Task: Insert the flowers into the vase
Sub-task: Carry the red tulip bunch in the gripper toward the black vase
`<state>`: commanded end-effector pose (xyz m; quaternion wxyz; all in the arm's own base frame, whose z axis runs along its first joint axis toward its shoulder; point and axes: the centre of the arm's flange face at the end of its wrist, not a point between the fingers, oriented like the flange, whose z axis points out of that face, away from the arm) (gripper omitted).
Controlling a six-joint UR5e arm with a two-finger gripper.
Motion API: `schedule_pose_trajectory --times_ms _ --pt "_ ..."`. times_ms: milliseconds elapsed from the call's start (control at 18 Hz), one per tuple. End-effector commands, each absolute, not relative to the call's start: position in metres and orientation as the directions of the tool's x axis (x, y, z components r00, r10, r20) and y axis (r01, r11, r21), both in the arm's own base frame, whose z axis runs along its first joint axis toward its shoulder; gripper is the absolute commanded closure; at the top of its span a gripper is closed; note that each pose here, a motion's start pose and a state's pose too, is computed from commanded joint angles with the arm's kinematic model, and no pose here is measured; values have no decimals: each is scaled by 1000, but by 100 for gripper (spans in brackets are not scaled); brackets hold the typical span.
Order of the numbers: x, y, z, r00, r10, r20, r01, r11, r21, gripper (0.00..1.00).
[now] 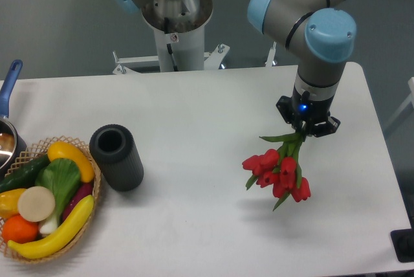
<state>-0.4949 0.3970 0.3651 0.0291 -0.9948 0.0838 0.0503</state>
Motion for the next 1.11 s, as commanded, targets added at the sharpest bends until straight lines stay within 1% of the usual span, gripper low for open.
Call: schedule_pose_trajectory --times_ms 111,222,333,444,611,778,1000,1111 --pt "-493 400 365 980 -168 -103 -175 -983 -55 100" --pt "-486 411 367 981 -166 -99 -176 -980 -97 100" --pt "-484 415 368 988 -124 -88 -135 -982 -135 100" --pt "-475 433 375 988 -129 -87 -142 -974 -178 100" --pt "-465 452 387 988 -125 -95 -148 -940 -308 100" --pt "-448 471 407 996 -86 -37 -93 -859 -504 100" --pt "-419 498 423 988 -135 73 -55 -757 -651 100" --pt "-407 508 430 978 -147 147 0 -706 -709 100"
